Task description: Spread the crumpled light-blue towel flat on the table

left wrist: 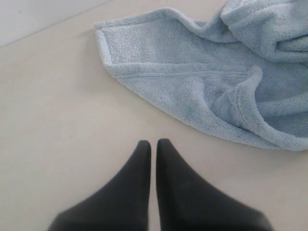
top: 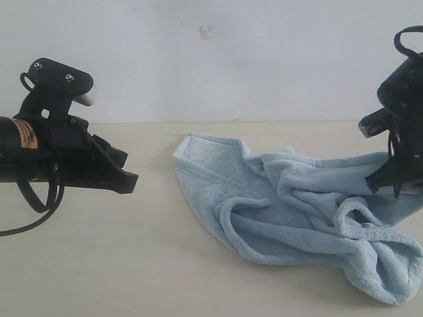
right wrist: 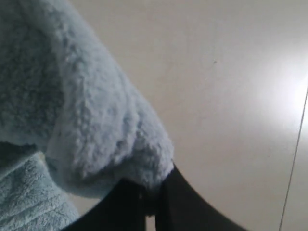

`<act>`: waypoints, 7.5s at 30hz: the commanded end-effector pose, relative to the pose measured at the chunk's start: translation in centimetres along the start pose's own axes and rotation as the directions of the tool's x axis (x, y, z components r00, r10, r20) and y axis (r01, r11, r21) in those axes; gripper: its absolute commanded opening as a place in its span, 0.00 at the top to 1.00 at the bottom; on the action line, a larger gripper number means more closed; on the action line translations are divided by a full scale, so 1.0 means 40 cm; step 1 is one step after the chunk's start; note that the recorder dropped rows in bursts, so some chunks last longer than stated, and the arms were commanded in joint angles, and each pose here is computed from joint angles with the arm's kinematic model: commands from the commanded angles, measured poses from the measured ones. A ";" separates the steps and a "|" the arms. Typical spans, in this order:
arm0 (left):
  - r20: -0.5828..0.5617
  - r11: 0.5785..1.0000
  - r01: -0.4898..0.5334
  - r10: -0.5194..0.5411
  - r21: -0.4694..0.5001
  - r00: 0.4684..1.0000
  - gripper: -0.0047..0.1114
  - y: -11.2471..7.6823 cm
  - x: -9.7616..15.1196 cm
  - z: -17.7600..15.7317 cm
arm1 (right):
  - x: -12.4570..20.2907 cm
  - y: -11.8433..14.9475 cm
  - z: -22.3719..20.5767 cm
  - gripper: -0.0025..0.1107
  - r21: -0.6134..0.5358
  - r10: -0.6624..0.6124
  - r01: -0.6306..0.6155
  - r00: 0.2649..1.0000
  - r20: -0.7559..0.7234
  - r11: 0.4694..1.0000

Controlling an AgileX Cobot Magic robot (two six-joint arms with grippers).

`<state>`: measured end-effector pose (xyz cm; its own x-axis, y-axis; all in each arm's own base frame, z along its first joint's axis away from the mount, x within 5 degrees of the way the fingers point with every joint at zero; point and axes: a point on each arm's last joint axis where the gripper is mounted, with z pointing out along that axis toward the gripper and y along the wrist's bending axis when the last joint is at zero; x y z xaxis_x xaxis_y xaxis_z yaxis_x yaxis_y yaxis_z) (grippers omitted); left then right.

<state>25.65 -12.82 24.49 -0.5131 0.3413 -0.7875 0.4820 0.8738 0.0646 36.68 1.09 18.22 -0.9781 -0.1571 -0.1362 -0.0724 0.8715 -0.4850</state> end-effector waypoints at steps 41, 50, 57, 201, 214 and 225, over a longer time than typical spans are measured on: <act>0.012 0.937 -0.298 0.301 0.182 0.954 0.63 -0.199 0.036 0.329 | 0.032 0.107 -0.263 0.60 -0.773 -0.090 0.105 0.994 0.062 0.625; -0.180 0.966 -0.190 0.221 0.174 0.959 0.42 -0.214 0.026 0.464 | 0.029 0.107 -0.263 0.60 -0.773 -0.072 0.094 0.995 0.063 0.628; -0.247 0.961 -0.216 0.254 0.172 0.935 0.93 -0.206 0.019 0.443 | 0.029 0.107 -0.263 0.60 -0.772 -0.075 0.097 0.995 0.063 0.628; -0.676 0.940 -0.112 0.310 0.321 0.669 0.31 -0.164 0.148 0.116 | 0.241 0.157 -0.160 0.49 -0.349 -0.165 0.241 0.959 0.232 0.906; -0.699 0.947 -0.224 0.321 0.230 0.639 0.88 -0.127 0.146 0.119 | 0.243 0.151 -0.157 0.97 -0.312 -0.217 0.285 0.947 0.235 0.906; -0.808 0.925 -0.368 0.142 -0.097 0.572 0.88 -0.021 0.179 0.102 | 0.340 0.046 -0.016 0.97 -0.279 0.078 -0.098 0.994 -0.082 0.955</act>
<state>24.52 -12.75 16.08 -0.7738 0.6290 0.0748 0.6008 0.6913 0.4015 23.83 1.25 16.72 -0.9850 -0.1103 -0.1328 -0.0690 0.9566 -0.2831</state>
